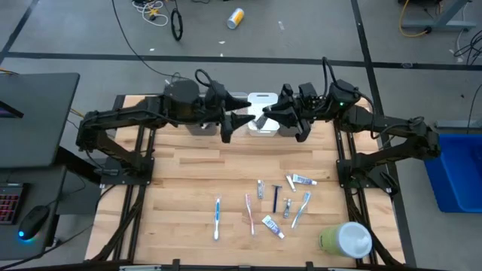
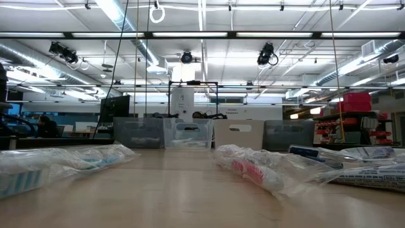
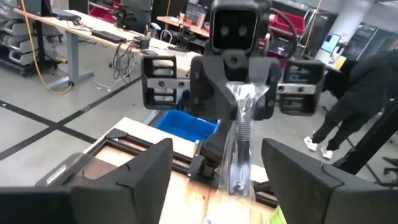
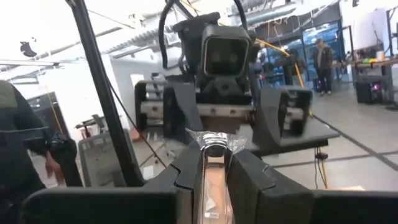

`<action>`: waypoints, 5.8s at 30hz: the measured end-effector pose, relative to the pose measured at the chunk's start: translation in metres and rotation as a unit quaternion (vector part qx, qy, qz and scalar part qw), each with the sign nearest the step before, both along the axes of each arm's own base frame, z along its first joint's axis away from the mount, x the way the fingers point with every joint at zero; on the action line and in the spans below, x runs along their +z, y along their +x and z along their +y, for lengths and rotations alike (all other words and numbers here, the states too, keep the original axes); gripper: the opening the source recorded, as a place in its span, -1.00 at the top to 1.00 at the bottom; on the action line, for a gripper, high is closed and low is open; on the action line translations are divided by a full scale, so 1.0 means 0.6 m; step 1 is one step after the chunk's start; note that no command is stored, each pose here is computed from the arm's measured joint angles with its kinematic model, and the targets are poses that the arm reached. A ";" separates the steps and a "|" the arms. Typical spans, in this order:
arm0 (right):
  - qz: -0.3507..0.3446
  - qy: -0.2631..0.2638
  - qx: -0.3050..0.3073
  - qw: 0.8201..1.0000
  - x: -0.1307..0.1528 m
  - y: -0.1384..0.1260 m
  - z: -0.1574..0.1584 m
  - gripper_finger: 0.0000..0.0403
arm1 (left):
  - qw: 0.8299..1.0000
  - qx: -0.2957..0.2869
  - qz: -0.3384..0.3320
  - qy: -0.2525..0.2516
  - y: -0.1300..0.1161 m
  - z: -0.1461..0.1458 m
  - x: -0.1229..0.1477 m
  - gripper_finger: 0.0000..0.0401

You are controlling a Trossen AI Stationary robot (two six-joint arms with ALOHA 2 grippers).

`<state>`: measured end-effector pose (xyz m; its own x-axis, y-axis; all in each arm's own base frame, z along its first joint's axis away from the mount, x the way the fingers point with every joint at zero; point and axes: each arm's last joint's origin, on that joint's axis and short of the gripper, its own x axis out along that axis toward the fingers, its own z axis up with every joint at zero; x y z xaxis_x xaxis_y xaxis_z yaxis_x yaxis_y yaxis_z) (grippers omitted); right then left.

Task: Pick & Place Travel size toiletries
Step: Put the silver nail cutter into the white bin, then put the blue toothbrush into the transparent bin

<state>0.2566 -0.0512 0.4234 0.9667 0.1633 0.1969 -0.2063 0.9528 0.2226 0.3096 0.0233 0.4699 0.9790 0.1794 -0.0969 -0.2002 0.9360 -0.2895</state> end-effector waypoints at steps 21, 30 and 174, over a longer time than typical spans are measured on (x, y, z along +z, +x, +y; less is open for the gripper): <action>0.103 -0.022 -0.064 0.992 -0.027 -0.046 -0.036 0.71 | 0.999 0.011 -0.026 0.021 -0.045 -0.002 0.031 -0.17; 0.143 -0.048 -0.098 0.984 -0.046 -0.047 -0.044 0.71 | 0.999 0.013 -0.017 0.031 -0.045 -0.002 0.029 -0.16; 0.284 -0.047 -0.222 0.932 -0.078 -0.071 0.014 0.35 | 0.968 -0.086 0.223 0.072 -0.033 -0.057 -0.091 0.39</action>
<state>0.2140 -0.0430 0.3769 0.8870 -0.2862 -0.3624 0.3382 0.9370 0.0878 0.2895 -0.0106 0.4151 0.8619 0.0611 -0.5033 -0.1131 0.9909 -0.0734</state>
